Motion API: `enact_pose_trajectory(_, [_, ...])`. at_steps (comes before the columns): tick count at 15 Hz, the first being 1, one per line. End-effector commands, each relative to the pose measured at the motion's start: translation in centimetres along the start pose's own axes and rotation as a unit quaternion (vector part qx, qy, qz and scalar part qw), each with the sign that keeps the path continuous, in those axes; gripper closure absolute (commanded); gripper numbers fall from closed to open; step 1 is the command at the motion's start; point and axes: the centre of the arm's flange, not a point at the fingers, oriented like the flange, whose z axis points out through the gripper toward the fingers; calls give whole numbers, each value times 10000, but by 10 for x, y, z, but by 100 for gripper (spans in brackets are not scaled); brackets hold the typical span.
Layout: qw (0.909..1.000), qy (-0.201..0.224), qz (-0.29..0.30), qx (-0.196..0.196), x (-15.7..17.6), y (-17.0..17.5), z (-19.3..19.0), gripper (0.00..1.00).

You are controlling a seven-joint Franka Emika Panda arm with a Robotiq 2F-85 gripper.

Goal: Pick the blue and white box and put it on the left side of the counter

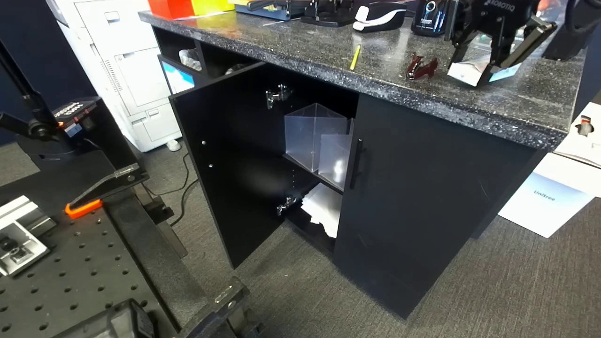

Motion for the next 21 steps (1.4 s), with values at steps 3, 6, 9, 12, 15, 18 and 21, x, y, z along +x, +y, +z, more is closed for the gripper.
enact_pose_trajectory(3, [9973,-536,-496,-96,35,-102,-50,67])
enact_pose_trajectory(6, [9928,-797,-875,-199,13,-174,-66,67])
enact_pose_trajectory(9, [9852,-1001,-1356,-304,-5,-241,-58,67])
enact_pose_trajectory(12, [9747,-1107,-1901,-406,-26,-290,-34,67])
enact_pose_trajectory(15, [9637,-1112,-2370,-524,-43,-320,-8,67])
enact_pose_trajectory(18, [9536,-1099,-2721,-665,-55,-333,18,67])
enact_pose_trajectory(21, [9529,-1097,-2752,-652,-55,-327,37,67])
